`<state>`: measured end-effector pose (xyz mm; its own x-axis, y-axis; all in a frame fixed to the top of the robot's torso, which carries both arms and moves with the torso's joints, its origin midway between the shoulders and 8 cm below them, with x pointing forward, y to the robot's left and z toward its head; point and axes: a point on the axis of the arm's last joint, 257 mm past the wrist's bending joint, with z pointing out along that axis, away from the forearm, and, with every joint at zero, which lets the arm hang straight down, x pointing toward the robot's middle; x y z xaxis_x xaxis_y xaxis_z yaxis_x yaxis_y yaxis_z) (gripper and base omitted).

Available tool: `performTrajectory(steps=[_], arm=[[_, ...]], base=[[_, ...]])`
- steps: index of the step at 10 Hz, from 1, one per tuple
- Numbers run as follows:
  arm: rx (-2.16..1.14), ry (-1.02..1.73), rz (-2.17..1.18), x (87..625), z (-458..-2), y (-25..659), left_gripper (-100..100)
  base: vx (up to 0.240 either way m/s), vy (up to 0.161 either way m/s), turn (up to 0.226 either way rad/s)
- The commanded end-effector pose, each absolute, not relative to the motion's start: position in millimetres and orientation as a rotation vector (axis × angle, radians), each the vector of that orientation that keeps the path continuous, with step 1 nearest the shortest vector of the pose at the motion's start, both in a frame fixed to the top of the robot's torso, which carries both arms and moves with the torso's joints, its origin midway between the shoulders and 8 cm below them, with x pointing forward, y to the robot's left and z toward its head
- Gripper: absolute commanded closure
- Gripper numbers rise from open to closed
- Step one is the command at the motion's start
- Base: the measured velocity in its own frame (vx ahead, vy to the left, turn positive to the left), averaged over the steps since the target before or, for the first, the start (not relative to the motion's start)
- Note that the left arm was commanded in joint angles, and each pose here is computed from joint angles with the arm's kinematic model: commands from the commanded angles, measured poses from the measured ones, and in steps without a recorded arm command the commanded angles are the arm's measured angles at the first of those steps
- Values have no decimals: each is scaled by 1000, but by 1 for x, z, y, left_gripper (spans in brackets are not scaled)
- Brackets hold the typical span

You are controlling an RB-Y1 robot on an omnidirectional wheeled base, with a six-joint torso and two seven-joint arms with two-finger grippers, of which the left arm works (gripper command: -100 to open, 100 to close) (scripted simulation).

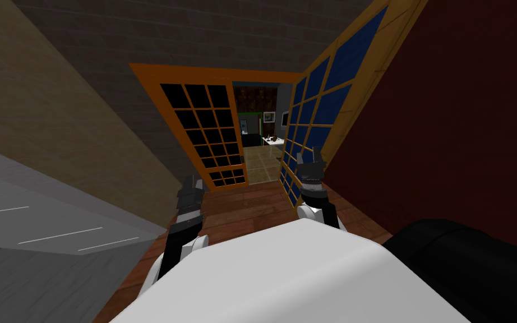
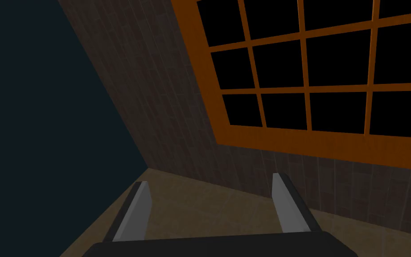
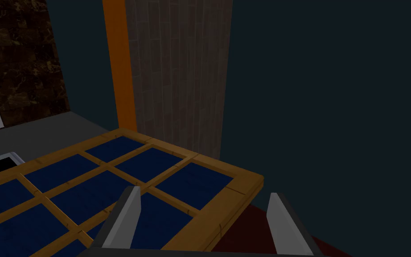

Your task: Pull the door open

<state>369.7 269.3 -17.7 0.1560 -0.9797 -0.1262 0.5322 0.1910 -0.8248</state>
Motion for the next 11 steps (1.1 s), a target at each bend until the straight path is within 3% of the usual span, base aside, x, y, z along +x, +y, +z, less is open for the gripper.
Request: performTrajectory(steps=[1,11], arm=[[-700,811,-1180,374,-28,272,-100],[-603,960,-924,391,-84,295,-100]], base=[[106,-26,-60],[117,-17,-44]])
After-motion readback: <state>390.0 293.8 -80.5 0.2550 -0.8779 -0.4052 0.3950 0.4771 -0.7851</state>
